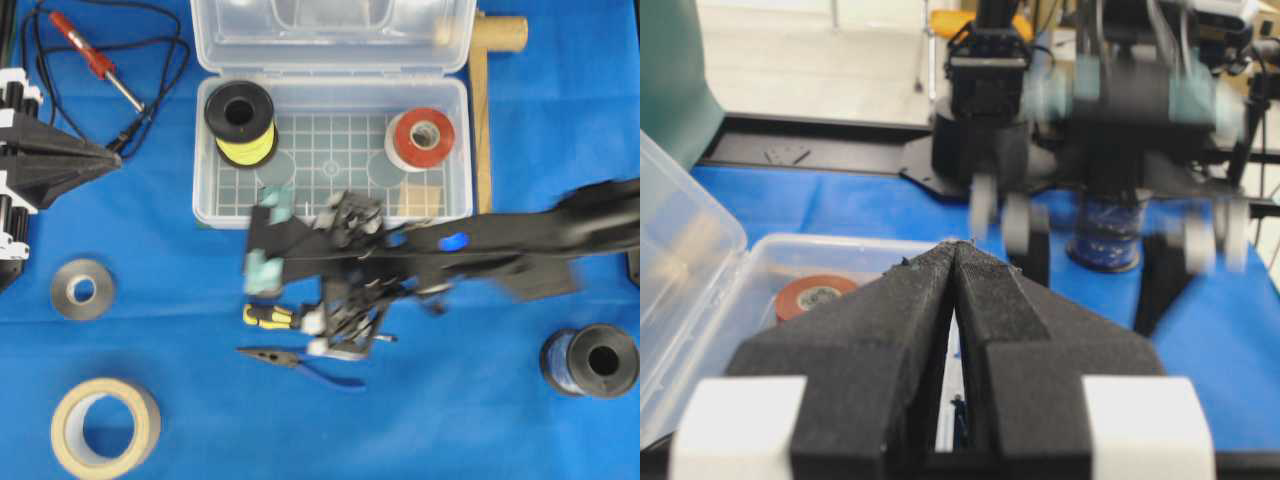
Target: Pick the screwdriver from the toolbox among several items.
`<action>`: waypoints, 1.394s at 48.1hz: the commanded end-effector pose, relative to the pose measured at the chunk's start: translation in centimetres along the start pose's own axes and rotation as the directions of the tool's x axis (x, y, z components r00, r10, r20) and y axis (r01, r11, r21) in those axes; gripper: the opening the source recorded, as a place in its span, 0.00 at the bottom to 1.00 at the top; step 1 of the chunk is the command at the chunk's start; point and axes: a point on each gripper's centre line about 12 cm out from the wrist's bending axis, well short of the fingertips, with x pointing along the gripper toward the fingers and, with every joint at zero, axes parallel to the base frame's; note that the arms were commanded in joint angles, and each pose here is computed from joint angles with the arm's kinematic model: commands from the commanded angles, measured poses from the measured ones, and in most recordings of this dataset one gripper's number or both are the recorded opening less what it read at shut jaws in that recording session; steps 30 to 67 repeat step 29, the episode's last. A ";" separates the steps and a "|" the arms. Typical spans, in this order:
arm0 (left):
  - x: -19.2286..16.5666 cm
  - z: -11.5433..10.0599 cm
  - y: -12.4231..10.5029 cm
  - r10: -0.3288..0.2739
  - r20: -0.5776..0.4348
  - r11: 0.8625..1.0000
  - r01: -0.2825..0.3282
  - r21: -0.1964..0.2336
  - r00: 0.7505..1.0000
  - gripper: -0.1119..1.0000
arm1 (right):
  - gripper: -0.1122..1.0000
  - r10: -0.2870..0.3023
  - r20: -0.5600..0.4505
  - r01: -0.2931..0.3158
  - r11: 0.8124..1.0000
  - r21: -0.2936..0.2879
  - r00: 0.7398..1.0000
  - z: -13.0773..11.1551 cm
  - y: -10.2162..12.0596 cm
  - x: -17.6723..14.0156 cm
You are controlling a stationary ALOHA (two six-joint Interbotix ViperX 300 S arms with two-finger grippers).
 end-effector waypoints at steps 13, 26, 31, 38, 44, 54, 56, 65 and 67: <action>0.0 -0.1 0.0 0.002 -0.001 1.000 -0.002 0.002 1.000 0.10 | 0.71 0.014 0.272 0.008 0.997 -0.081 0.962 -5.4 -5.7 -12.8; -0.1 -0.5 0.0 -0.003 -0.020 1.000 0.003 0.001 1.000 0.10 | 0.71 0.135 0.474 -0.085 0.988 -0.126 0.870 -12.6 -9.3 -17.2; -0.1 -0.5 0.0 -0.003 -0.019 1.000 0.003 0.003 1.000 0.10 | 0.71 0.150 0.497 -0.095 0.986 -0.134 0.855 -14.2 -10.1 -17.4; -0.1 -0.5 0.0 -0.003 -0.019 1.000 0.003 0.003 1.000 0.10 | 0.71 0.150 0.497 -0.095 0.986 -0.134 0.855 -14.2 -10.1 -17.4; -0.1 -0.5 0.0 -0.003 -0.019 1.000 0.003 0.003 1.000 0.10 | 0.71 0.150 0.497 -0.095 0.986 -0.134 0.855 -14.2 -10.1 -17.4; -0.1 -0.5 0.0 -0.003 -0.019 1.000 0.003 0.003 1.000 0.10 | 0.71 0.150 0.497 -0.095 0.986 -0.134 0.855 -14.2 -10.1 -17.4; -0.1 -0.5 0.0 -0.003 -0.019 1.000 0.003 0.003 1.000 0.10 | 0.71 0.150 0.497 -0.095 0.986 -0.134 0.855 -14.2 -10.1 -17.4; -0.1 -0.5 0.0 -0.003 -0.019 1.000 0.003 0.003 1.000 0.10 | 0.71 0.150 0.497 -0.095 0.986 -0.134 0.855 -14.2 -10.1 -17.4; -0.1 -0.5 0.0 -0.003 -0.019 1.000 0.003 0.003 1.000 0.10 | 0.71 0.150 0.497 -0.095 0.986 -0.134 0.855 -14.2 -10.1 -17.4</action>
